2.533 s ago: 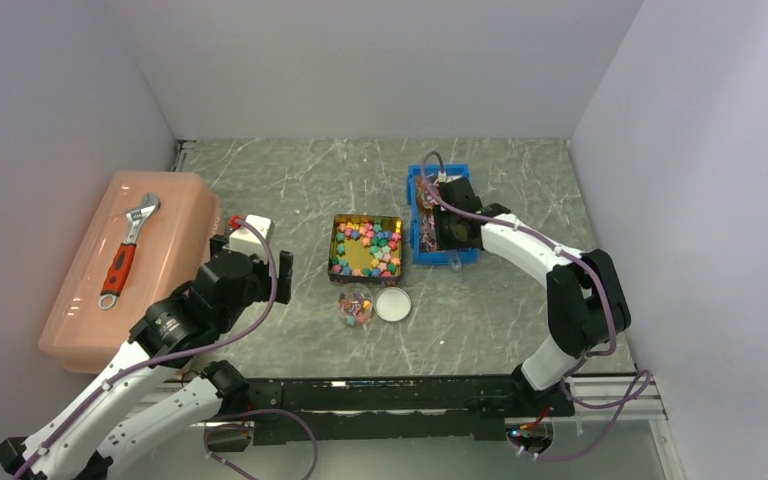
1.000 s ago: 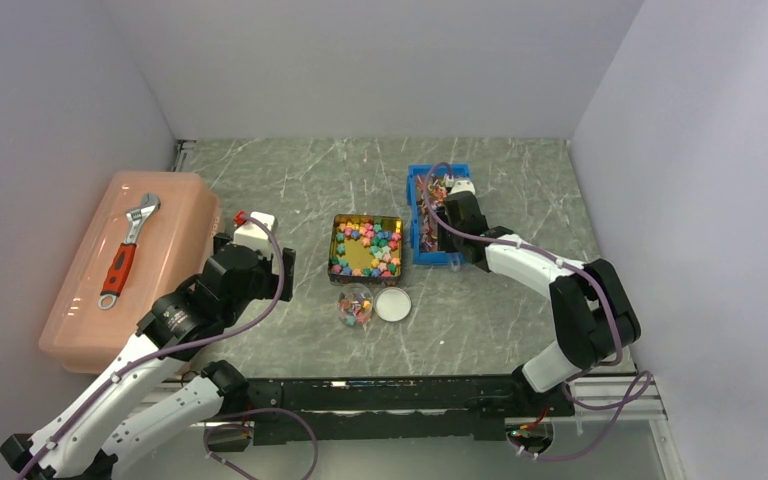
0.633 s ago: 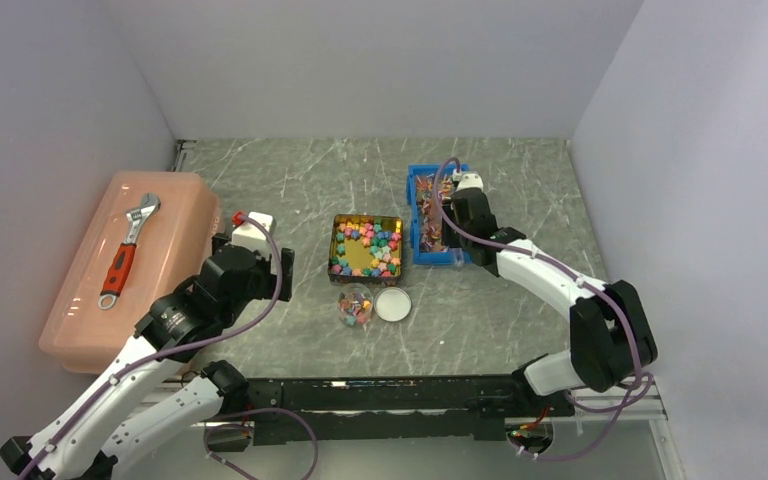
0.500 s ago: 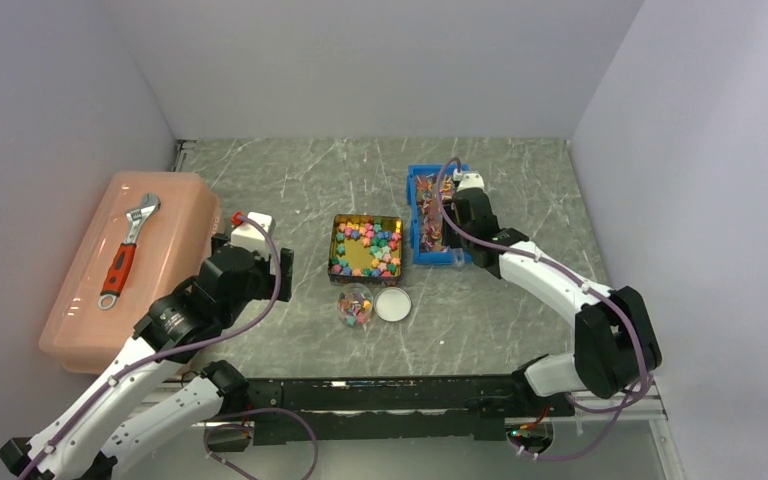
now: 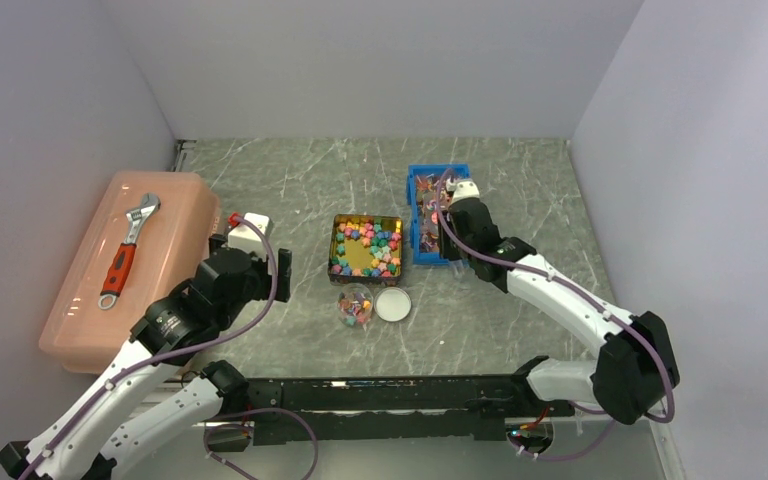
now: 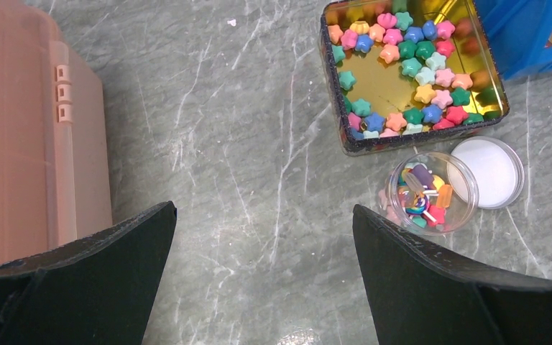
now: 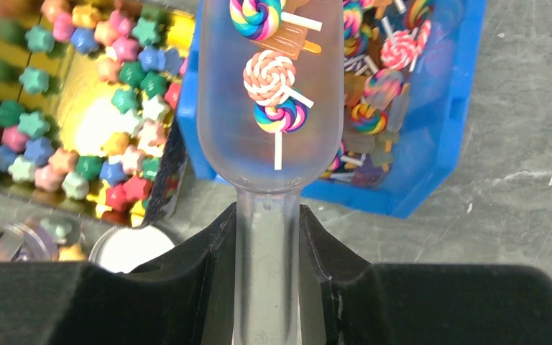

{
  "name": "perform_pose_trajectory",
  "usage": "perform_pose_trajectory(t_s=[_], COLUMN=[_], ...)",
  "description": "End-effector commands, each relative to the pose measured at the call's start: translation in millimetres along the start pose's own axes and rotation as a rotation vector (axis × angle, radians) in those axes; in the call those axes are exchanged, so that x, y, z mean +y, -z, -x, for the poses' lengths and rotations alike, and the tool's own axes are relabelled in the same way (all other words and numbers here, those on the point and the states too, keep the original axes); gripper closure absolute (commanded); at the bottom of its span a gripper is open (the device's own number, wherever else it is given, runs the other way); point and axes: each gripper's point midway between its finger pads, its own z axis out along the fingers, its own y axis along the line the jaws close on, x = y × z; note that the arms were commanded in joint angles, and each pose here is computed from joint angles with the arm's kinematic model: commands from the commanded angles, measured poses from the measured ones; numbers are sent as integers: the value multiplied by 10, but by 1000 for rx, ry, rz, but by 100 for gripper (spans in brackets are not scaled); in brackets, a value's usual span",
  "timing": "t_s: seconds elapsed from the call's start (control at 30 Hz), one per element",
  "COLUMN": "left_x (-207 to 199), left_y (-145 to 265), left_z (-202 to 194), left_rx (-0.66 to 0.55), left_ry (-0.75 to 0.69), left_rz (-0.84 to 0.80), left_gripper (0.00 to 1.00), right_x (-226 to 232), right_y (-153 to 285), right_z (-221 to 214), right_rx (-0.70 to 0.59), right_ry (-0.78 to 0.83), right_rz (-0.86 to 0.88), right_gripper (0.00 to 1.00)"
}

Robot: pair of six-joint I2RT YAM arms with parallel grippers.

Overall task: Pack the candies
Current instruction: Scoop the fake candies from the storage box, then place the fake candies in the packing bottle.

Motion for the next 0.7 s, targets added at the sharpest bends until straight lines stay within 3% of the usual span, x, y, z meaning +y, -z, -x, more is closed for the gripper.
perform_pose_trajectory(t_s=[0.0, 0.67], left_x=[-14, 24], left_y=[31, 86], left_z=[122, 156], left_rx=[-49, -74], left_ry=[13, 27], left_rz=[-16, -10], left_gripper=[1, 1], right_x=[129, 856], right_y=[258, 1052], right_z=[89, -468], right_rx=[-29, 124], right_ry=[57, 287], right_rz=[15, 386], right_gripper=[100, 100])
